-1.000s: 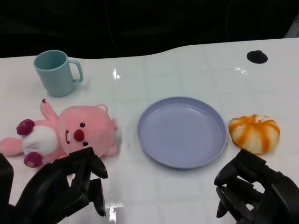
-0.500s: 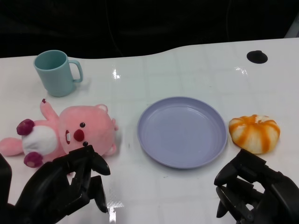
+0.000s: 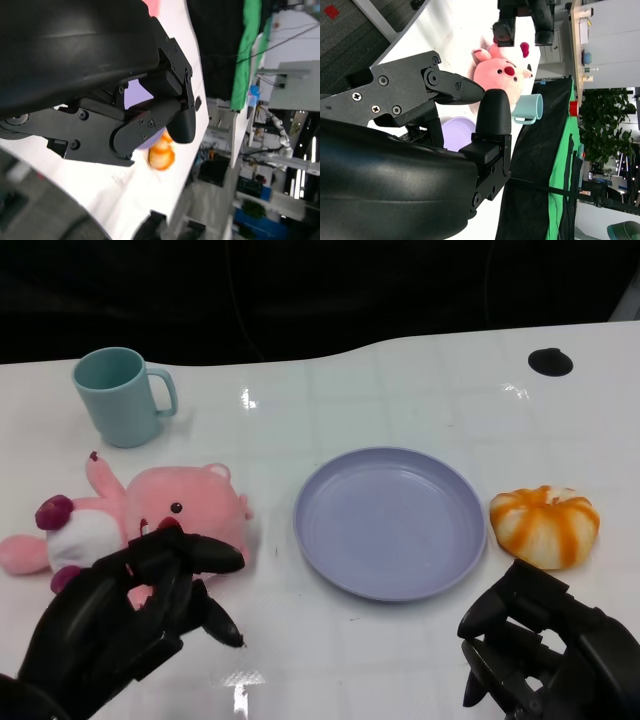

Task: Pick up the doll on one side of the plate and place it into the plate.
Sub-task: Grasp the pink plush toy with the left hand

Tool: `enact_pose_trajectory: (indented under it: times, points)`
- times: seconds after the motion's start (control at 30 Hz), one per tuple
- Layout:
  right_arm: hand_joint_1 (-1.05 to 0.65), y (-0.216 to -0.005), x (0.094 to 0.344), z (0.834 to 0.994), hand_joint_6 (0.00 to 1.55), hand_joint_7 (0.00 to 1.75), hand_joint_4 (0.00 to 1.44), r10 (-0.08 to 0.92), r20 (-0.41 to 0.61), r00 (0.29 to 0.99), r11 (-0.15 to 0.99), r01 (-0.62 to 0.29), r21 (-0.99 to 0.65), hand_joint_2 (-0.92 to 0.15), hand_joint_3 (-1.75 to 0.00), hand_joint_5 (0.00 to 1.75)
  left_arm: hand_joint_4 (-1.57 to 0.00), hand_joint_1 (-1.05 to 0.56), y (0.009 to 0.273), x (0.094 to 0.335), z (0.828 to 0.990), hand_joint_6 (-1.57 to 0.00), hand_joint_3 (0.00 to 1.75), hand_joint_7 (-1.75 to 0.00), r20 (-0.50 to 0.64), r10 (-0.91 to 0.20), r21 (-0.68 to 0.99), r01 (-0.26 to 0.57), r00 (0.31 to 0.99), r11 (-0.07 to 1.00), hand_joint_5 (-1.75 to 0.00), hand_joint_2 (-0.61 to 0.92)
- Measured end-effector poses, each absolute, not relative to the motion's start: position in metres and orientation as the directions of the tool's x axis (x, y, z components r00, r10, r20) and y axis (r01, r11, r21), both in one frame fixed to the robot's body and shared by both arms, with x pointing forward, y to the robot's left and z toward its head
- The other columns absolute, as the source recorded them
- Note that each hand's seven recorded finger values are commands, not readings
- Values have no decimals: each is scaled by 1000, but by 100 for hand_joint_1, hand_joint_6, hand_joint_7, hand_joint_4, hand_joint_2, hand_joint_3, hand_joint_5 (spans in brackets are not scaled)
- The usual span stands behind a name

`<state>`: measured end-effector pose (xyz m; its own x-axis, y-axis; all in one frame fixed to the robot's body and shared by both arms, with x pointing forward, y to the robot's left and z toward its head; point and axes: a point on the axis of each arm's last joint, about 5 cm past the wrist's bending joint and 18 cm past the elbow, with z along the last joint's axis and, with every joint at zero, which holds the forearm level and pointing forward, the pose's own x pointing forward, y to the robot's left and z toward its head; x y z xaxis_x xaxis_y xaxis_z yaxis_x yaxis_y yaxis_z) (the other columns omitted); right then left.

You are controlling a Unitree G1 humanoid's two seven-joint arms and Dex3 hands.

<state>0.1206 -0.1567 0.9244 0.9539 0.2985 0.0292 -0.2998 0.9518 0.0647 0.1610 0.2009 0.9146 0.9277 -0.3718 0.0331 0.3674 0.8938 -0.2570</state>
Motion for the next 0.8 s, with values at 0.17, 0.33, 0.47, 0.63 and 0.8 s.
enact_pose_trajectory:
  times: [0.17, 0.33, 0.47, 0.63, 0.8]
  points:
    - [-34, -157, 121, 924, 48, 161, 59, 297, 29, 954, 952, -299, 62, -88, -60, 173, -47, -40, 204, 160, 916, -60, 30, -34, 88, -339, -185, 350, 937, 918, -97, 90]
    - [-34, -156, 121, 924, 48, 161, 59, 297, 29, 954, 953, -298, 60, -87, -62, 174, -36, -48, 208, 162, 918, -51, 25, -18, 159, -319, -128, 340, 934, 932, -82, 92]
    - [-34, -156, 121, 924, 48, 161, 60, 297, 29, 954, 953, -298, 60, -87, -63, 173, -22, -58, 214, 164, 922, -40, 23, -10, 204, -339, -31, 352, 918, 935, -73, 92]
    - [-35, -156, 121, 924, 48, 161, 60, 297, 29, 954, 953, -299, 59, -86, -63, 173, -13, -63, 220, 166, 929, -33, 21, -5, 250, -339, 136, 314, 907, 940, -67, 92]
    - [-34, -155, 121, 924, 48, 160, 59, 298, 29, 954, 952, -299, 59, -86, -63, 172, -4, -69, 224, 167, 934, -26, 22, -1, 266, -317, 297, 235, 910, 926, -61, 92]
